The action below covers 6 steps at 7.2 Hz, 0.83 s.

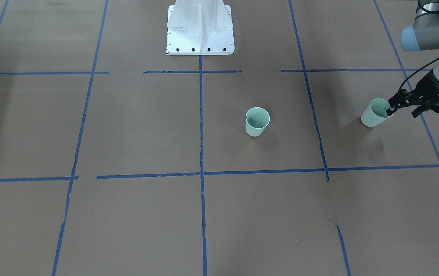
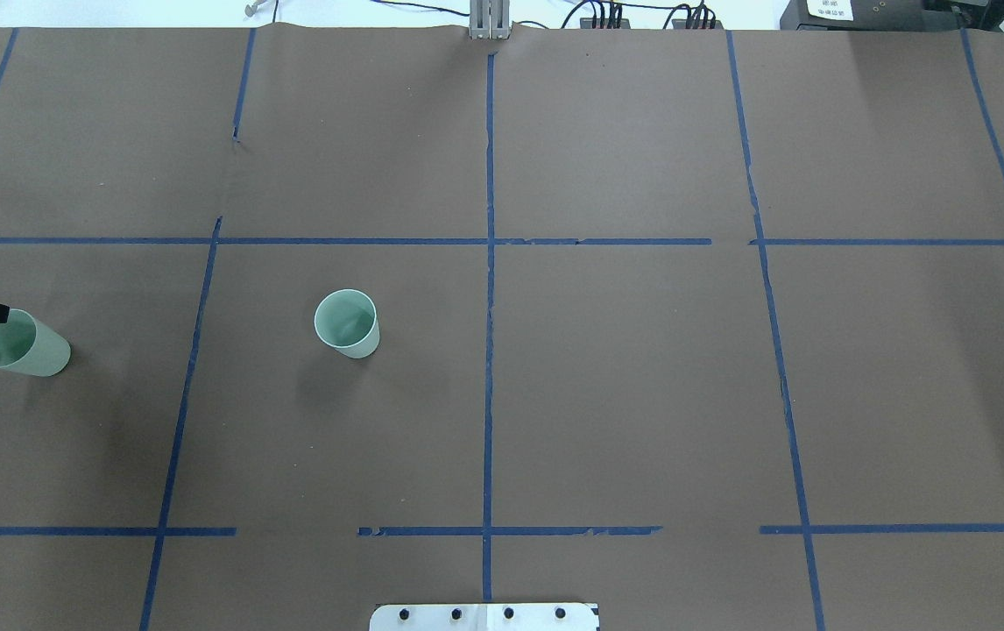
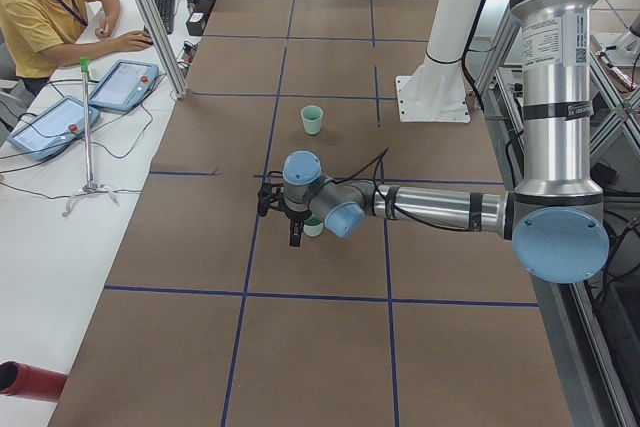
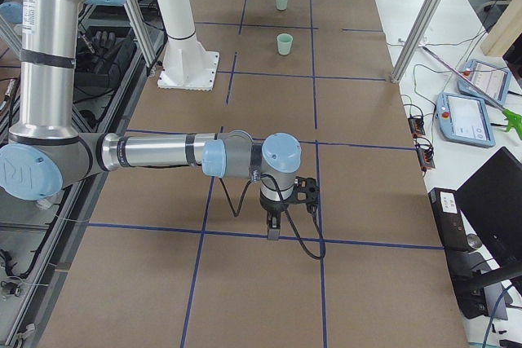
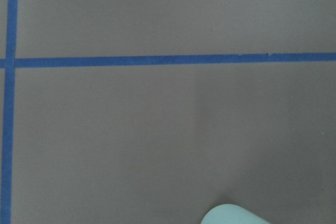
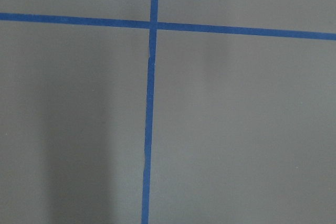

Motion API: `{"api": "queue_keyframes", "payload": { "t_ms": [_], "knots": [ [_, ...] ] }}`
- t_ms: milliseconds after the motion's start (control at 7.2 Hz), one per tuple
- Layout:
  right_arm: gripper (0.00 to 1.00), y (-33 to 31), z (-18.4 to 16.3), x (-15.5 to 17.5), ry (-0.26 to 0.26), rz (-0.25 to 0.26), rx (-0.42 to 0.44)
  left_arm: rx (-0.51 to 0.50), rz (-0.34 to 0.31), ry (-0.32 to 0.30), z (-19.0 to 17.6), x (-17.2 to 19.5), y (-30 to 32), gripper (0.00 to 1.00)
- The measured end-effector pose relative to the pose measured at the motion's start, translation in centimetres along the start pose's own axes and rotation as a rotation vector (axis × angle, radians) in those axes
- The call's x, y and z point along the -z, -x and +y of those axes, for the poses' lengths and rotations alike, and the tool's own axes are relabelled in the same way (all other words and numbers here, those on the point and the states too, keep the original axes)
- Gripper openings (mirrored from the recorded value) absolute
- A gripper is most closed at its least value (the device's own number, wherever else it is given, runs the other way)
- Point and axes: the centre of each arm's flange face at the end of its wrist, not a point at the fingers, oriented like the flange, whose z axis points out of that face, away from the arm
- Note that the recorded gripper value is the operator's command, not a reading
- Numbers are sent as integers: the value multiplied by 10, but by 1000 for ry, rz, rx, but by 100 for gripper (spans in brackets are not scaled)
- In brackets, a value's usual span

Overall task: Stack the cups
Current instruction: 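Lower the left gripper onto the outer pale green cup and grasp it, then lift the held cup with the left gripper toward the other green cup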

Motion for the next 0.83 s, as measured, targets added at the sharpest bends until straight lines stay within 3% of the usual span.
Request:
{"api": "queue_keyframes", "payload": {
  "t_ms": [139,833],
  "knots": [
    [100,0,0,0,0,0,0,1,3,12,6,-5,0,0],
    [100,0,0,0,0,0,0,9,12,19,9,-1,-5,0]
  ]
}}
